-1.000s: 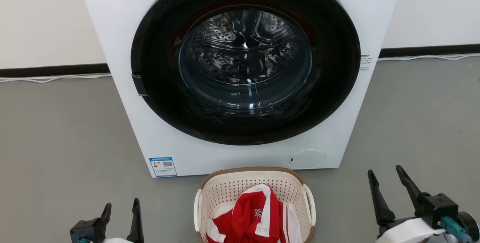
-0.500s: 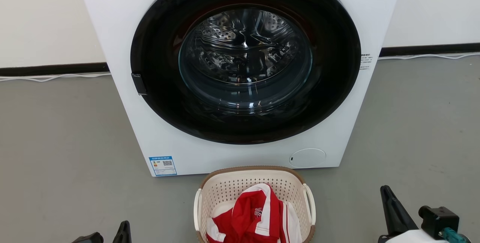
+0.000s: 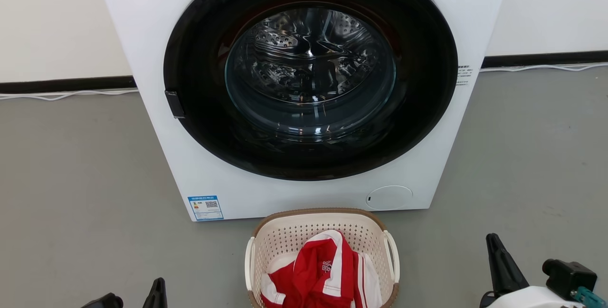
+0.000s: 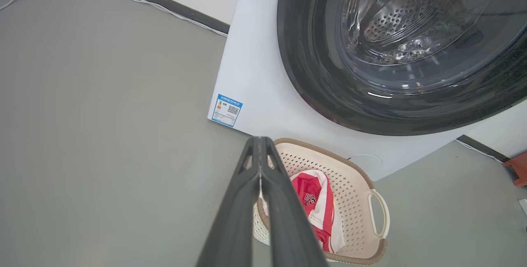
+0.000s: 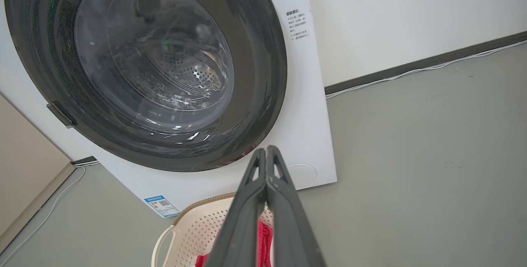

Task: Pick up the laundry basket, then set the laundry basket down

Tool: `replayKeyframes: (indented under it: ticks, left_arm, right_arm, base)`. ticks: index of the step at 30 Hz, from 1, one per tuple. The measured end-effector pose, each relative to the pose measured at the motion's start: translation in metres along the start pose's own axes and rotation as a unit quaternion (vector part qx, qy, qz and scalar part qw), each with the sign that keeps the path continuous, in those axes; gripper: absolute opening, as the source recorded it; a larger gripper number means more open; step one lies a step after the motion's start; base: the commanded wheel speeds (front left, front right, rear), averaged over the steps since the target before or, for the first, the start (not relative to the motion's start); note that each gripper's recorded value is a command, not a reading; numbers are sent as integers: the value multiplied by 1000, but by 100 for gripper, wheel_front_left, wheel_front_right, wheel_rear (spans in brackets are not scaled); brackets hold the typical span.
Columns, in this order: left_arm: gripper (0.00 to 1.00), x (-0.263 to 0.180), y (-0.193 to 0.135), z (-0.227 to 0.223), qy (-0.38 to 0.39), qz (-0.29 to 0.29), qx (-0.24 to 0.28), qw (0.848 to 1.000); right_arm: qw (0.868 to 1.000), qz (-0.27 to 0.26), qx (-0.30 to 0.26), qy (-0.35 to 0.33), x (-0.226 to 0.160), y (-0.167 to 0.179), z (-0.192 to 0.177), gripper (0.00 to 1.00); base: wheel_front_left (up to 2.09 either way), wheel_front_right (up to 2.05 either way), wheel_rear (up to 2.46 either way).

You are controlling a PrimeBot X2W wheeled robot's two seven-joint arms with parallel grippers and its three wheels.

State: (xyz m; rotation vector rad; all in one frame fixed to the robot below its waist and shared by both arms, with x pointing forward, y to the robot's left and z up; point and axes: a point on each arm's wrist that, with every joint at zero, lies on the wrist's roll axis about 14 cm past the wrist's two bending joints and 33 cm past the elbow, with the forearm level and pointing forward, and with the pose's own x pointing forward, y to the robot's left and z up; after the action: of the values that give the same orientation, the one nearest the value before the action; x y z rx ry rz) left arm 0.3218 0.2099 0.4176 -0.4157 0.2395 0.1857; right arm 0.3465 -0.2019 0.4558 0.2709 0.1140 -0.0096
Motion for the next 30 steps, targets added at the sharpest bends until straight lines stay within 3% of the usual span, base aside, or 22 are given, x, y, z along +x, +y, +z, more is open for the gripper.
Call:
replayKeyframes:
  ticks: [15, 30]
  left_arm:
    - [0, 4, -4, 1, 12, 0, -88, 996]
    - [0, 9, -9, 4, 21, -7, -170, 985]
  right_arm:
    - [995, -22, 96, 5, 1, -7, -1, 0]
    - [981, -29, 190, -2, 7, -6, 5, 0]
  base:
    - [0, 0, 0]
    - [0, 0, 0]
